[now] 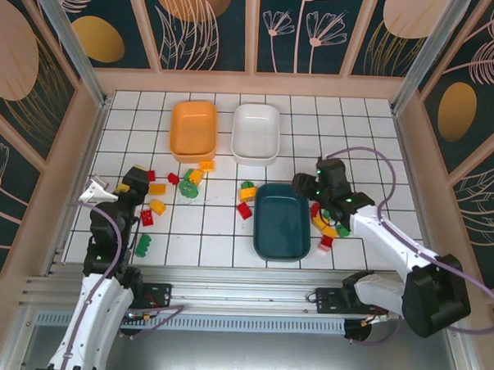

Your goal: Sort the legos into containers by color

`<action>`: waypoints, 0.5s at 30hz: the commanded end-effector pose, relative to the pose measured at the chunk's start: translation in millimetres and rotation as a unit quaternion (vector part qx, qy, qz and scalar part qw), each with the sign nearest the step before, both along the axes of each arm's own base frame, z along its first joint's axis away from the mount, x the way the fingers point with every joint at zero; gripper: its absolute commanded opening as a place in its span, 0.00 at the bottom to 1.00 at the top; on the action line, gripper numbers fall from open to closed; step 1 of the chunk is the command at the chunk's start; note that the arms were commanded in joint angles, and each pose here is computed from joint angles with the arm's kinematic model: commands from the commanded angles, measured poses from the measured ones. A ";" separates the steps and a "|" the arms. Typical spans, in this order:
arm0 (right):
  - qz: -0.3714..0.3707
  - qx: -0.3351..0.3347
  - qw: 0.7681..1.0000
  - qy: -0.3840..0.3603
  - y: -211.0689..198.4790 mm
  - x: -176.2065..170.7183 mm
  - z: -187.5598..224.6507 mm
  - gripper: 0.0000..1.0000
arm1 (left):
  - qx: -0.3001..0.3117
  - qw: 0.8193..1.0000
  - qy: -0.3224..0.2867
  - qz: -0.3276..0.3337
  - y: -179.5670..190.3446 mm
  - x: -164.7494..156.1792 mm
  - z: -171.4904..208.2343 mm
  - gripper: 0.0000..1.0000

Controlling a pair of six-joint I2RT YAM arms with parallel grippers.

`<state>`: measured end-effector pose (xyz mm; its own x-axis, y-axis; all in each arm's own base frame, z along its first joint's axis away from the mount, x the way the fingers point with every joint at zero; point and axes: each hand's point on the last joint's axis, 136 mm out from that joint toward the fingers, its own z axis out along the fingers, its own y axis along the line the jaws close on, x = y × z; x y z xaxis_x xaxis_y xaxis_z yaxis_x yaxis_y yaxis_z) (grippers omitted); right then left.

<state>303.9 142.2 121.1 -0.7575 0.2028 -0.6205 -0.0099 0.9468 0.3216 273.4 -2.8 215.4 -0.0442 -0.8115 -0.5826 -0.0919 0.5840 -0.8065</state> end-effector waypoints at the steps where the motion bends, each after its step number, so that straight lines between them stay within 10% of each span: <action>1: -0.010 -0.049 0.996 0.071 -6.5 -24.9 -30.9 0.70 | -0.010 0.997 0.020 -0.070 -24.3 7.4 4.6 0.92; 9: -0.020 -0.120 0.988 0.094 -7.3 -48.9 -48.8 0.61 | -0.036 0.980 0.073 -0.180 -65.1 34.0 -10.6 0.83; 15: -0.011 -0.100 0.991 0.094 1.5 -50.8 -52.7 0.30 | -0.045 0.980 0.058 -0.184 -68.3 31.1 -9.0 0.83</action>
<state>255.1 148.9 70.8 -0.8662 0.0871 -0.4920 0.0207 0.9901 0.1389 304.4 -63.3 182.4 -0.4180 -0.7762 -0.4720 -0.0727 0.5464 -0.8343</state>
